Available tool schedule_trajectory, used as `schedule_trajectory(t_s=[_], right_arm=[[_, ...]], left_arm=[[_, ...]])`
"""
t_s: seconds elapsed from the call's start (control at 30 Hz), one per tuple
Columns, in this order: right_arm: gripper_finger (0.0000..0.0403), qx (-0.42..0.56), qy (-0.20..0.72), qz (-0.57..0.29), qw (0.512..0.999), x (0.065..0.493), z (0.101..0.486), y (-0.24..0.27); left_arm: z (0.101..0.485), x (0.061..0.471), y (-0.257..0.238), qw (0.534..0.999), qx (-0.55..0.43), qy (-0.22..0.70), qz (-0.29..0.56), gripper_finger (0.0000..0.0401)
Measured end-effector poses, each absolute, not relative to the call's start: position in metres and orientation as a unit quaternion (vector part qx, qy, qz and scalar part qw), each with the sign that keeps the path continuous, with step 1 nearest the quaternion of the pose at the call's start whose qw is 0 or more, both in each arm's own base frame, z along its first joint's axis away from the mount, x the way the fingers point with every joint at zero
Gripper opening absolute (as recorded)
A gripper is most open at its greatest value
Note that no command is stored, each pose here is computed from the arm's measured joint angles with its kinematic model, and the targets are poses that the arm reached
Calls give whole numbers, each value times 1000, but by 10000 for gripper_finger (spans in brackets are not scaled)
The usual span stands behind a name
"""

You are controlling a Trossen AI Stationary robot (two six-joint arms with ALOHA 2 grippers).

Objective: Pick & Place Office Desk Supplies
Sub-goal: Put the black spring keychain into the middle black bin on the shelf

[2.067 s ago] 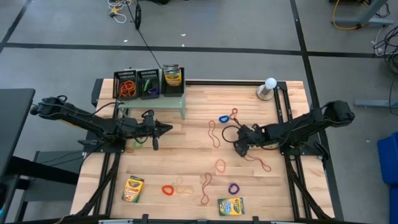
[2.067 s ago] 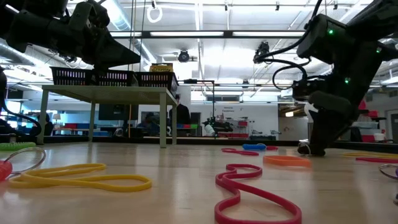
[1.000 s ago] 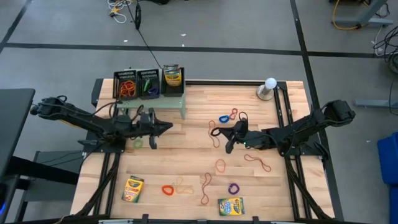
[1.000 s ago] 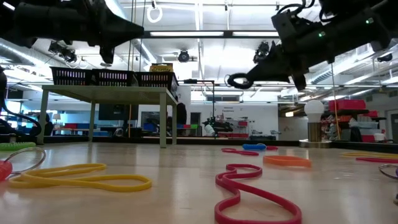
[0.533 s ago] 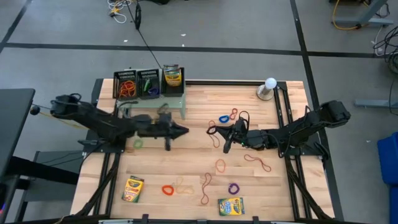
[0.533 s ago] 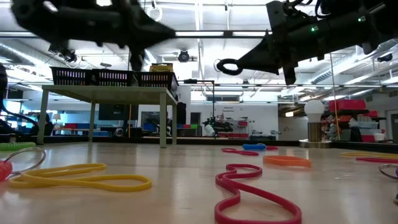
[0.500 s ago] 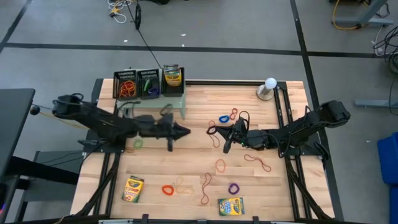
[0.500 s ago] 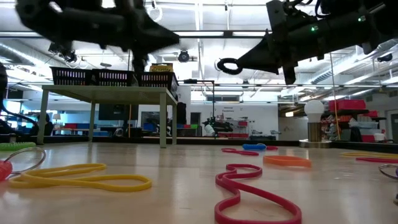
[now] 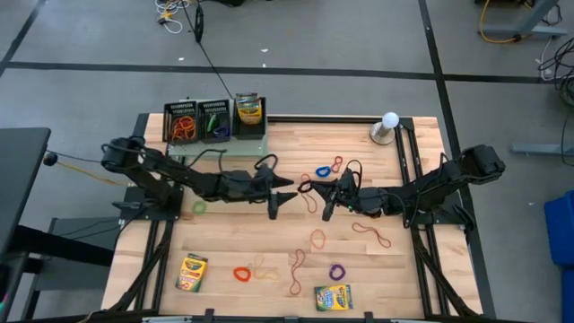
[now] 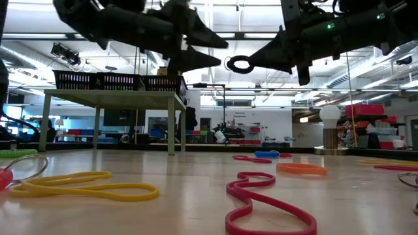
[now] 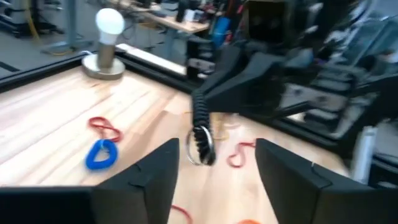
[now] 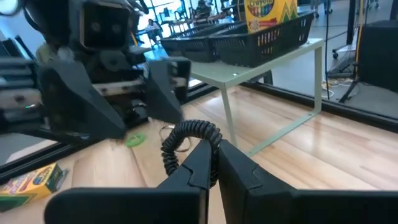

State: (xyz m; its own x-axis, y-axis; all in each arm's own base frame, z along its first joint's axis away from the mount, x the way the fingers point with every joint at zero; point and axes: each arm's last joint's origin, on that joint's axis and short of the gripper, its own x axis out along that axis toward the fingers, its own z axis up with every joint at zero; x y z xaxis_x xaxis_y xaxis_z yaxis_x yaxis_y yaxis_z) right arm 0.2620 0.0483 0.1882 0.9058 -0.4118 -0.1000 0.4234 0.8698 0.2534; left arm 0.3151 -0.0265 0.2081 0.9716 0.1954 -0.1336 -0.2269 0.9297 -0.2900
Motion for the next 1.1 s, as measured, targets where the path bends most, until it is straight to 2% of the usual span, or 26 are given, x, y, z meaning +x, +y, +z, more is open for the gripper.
schedule_trajectory(t_s=[0.13, 0.27, 0.37, 0.57, 0.7, 0.97, 1.1], right_arm=[[20, 135, 10, -213, 968, 262, 191, 49], [20, 131, 7, -208, 969, 262, 192, 50], [20, 128, 3, -204, 971, 262, 193, 52], [22, 125, -8, -182, 975, 262, 196, 54], [48, 126, -6, -180, 976, 262, 196, 54], [149, 123, 6, -184, 975, 262, 193, 54], [161, 121, 11, -185, 975, 262, 192, 54]], left_arm=[[205, 328, -27, 981, -143, 59, 117, 233], [206, 337, -28, 983, -133, 59, 111, 211], [207, 338, -28, 983, -133, 56, 114, 163], [207, 338, -26, 984, -118, 59, 117, 25], [218, 331, -25, 985, -108, 67, 120, 20], [267, 285, -25, 973, -53, 86, 205, 18], [291, 251, -22, 961, -38, 86, 261, 18]])
